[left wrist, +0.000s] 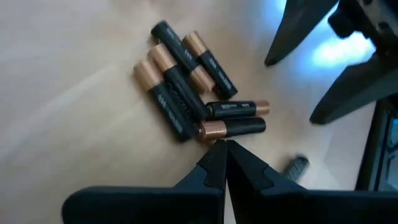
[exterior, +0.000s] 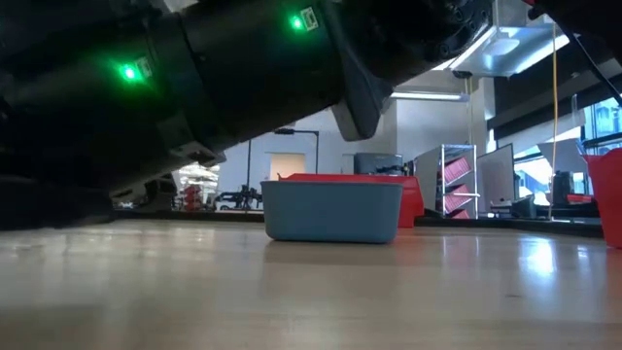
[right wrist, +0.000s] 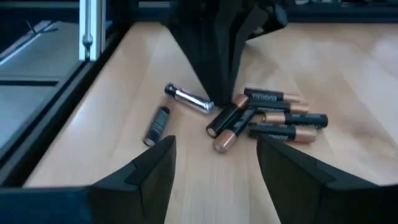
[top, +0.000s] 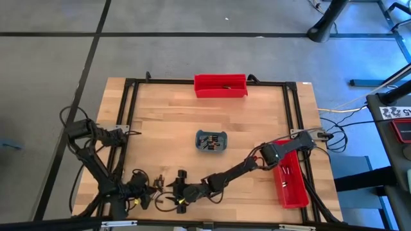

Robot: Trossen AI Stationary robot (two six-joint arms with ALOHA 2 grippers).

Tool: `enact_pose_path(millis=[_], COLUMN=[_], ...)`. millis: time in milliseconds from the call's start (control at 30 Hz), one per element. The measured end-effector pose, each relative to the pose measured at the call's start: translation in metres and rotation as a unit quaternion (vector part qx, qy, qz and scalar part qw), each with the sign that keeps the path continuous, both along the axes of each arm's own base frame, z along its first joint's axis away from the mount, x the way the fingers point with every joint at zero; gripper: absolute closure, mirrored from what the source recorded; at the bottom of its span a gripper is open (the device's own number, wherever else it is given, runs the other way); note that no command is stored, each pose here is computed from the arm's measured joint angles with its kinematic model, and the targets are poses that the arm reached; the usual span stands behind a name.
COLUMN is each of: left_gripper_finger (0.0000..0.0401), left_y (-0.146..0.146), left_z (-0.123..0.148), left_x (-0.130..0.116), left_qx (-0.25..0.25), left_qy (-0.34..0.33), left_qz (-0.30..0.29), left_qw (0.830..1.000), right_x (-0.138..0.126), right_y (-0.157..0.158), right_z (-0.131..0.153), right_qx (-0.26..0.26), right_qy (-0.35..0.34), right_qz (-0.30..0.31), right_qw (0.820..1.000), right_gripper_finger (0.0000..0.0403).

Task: Sort batteries
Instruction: Put the black battery into the blue bin

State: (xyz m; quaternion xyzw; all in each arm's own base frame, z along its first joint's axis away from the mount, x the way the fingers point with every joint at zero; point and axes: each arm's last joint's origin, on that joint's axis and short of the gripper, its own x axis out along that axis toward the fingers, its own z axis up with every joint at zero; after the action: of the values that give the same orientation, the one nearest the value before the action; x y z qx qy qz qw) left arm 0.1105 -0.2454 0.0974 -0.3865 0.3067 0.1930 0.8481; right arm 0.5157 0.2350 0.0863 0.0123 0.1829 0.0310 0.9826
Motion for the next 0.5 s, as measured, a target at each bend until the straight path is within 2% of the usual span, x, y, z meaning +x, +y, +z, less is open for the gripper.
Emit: enact_pose_path(millis=[167,300,400,500], left_gripper_finger=[0.04,0.04,0.04,0.04], left_y=[0.006,0.011,0.017,0.016], left_z=[-0.001,0.004,0.021,0.054], left_x=[0.011,0.015,0.011,0.01], left_qx=[0.028,0.045,0.07,0.08], left_qy=[0.002,0.032,0.083,0.102], left_qz=[0.002,-0.015,-0.027,-0.035], left_qw=[1.0,0.998,0.994,0.991], right_x=[-0.001,-0.002,-0.002,-0.002], right_y=[-0.001,-0.002,-0.003,-0.003], right_z=[-0.007,-0.006,0.006,0.017], right_qx=[-0.012,-0.048,-0.065,-0.076], right_qy=[0.008,0.021,0.016,0.007], right_qz=[-0.007,-0.009,-0.011,0.0], right_qw=[1.0,0.999,0.998,0.997], right_gripper_finger=[0.0178,0.0178,0.0178,0.0178])
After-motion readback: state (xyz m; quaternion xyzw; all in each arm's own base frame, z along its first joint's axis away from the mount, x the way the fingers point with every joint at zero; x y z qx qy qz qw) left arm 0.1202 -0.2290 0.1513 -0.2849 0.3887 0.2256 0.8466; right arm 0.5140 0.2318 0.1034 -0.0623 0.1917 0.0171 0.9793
